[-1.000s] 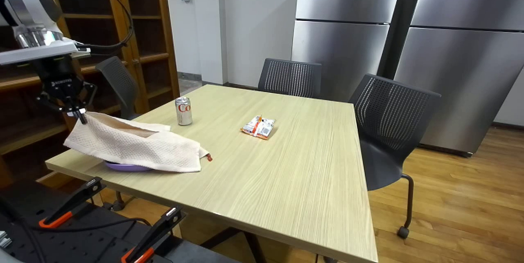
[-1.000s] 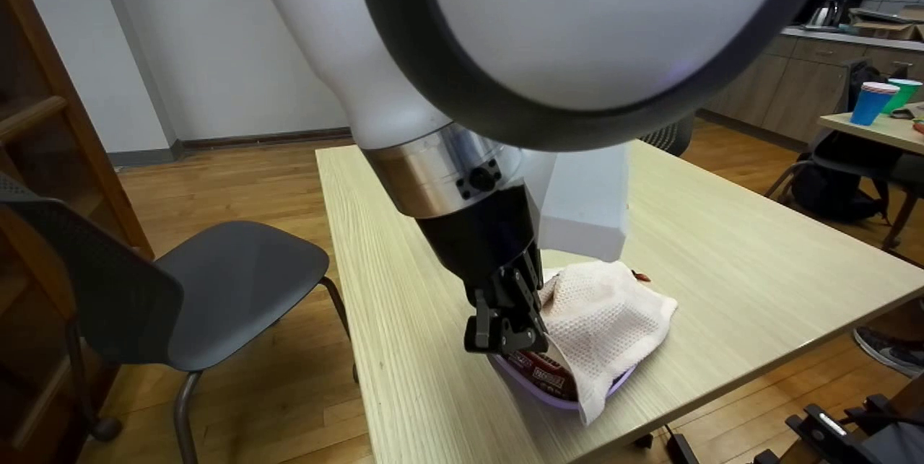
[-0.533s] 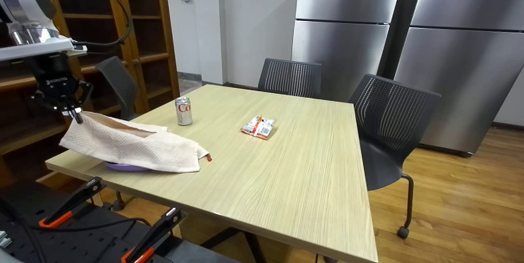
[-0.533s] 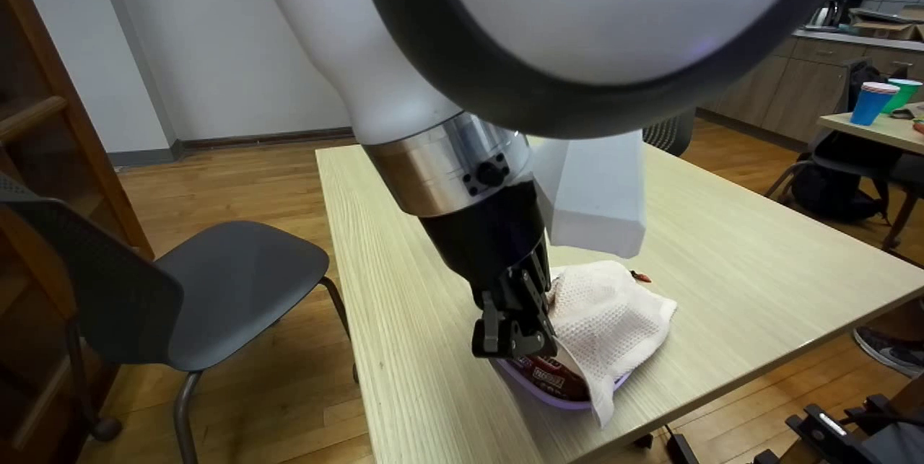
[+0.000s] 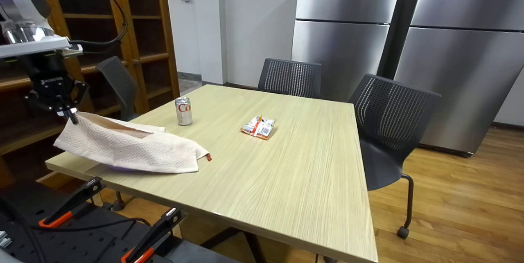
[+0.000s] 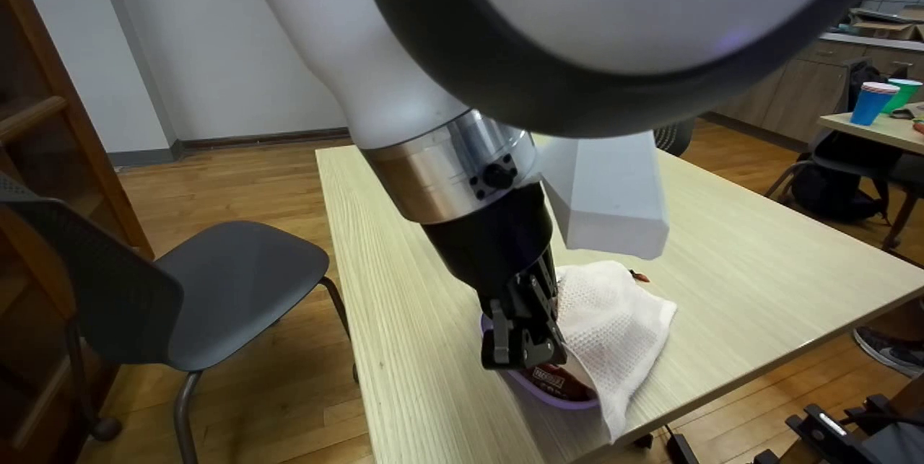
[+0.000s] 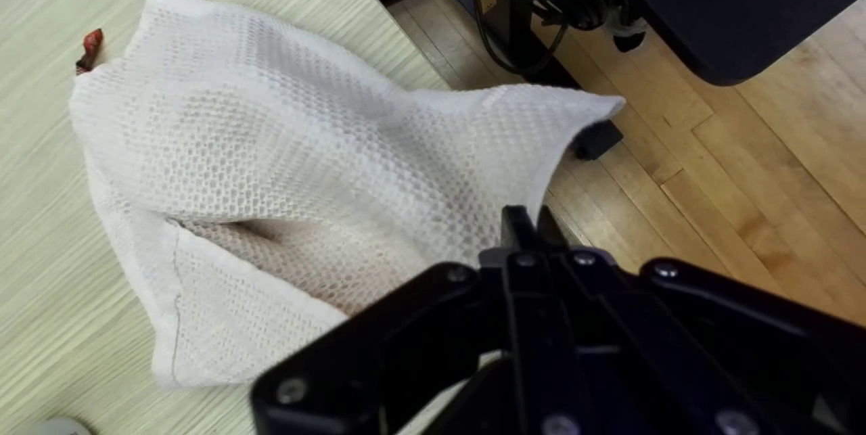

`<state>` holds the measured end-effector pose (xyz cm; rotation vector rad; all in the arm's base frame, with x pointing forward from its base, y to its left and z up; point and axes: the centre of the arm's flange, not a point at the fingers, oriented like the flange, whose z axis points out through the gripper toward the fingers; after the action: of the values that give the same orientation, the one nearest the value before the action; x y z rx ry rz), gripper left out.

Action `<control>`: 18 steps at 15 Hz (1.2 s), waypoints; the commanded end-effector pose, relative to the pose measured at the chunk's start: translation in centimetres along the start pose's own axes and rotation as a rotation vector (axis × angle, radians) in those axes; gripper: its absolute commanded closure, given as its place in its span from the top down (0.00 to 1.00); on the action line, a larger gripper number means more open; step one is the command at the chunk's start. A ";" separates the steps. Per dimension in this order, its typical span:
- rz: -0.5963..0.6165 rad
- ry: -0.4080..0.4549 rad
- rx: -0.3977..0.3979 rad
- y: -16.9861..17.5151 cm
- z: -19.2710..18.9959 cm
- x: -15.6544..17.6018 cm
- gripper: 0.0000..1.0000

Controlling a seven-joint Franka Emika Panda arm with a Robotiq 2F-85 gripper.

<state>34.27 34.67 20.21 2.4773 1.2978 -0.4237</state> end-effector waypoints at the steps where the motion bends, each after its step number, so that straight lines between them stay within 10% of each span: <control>1: -0.024 -0.007 0.005 -0.2 -1.3 -1.4 0.00; 10: -0.027 -0.032 -0.003 -0.3 -0.4 -1.0 0.00; 11: -0.023 -0.031 -0.006 -0.2 -0.4 -1.0 0.27; 18: -0.012 -0.032 0.002 0.5 -0.3 -0.8 0.71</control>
<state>33.94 34.45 20.24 2.4607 1.2977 -0.4500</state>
